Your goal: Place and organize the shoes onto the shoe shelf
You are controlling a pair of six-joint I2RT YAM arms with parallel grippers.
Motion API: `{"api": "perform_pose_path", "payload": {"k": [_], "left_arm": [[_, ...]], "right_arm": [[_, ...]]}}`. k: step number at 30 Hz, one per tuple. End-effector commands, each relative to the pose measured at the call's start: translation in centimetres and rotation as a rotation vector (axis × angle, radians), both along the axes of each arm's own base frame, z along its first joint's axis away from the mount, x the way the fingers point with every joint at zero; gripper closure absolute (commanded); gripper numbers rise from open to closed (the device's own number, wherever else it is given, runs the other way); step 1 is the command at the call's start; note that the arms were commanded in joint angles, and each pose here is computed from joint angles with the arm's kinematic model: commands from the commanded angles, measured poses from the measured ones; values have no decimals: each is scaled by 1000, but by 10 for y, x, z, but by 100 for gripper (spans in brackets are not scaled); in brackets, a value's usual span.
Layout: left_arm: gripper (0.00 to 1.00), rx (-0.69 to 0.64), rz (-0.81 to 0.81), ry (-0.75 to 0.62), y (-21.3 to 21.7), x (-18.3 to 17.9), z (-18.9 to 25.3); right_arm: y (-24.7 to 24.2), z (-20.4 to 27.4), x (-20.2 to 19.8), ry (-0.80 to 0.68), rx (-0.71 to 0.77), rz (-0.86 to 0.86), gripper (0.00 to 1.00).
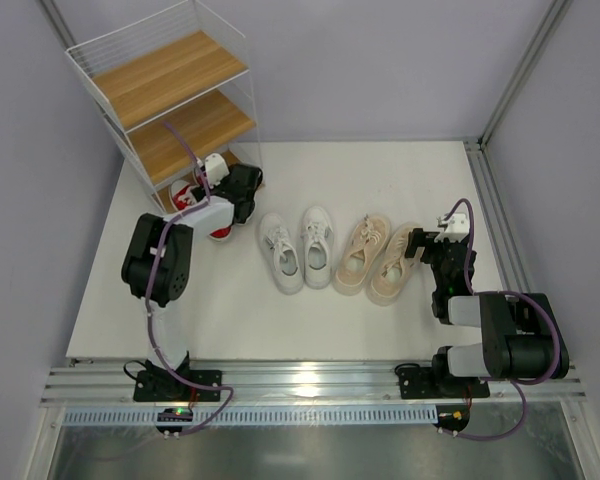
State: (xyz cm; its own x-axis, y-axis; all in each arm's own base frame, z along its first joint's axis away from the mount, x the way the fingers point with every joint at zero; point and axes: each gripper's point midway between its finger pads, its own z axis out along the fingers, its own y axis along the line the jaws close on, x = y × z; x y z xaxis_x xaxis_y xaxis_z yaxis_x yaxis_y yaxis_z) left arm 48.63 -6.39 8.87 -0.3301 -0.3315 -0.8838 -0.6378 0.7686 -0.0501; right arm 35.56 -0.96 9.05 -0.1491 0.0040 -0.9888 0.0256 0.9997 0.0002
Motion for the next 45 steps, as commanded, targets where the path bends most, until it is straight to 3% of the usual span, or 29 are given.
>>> {"api": "perform_pose_path", "payload": {"k": [1,12,19,23,31,35,41,45], "left_arm": [[10,-33,58,-198,-3,6,72],[10,-43,29,-127,-23,-21,71],[11,-63,5,-26,-33,-36,44],[12,-78,-57,29,-55,-54,37],[13,-127,-408,56,-179,-125,52],[13,-182,-510,105,-214,-153,40],[14,-154,-534,159,-223,-171,15],[23,-152,-574,227,-232,-176,-10]], "right_arm": [[0,28,11,-100,-8,8,3],[0,27,11,-97,-7,8,3],[0,27,11,-99,-8,8,3],[0,28,11,-100,-8,8,3],[0,27,11,-97,-8,8,3],[0,27,11,-99,-8,8,3],[0,28,11,-100,-8,8,3],[0,28,11,-100,-8,8,3]]}}
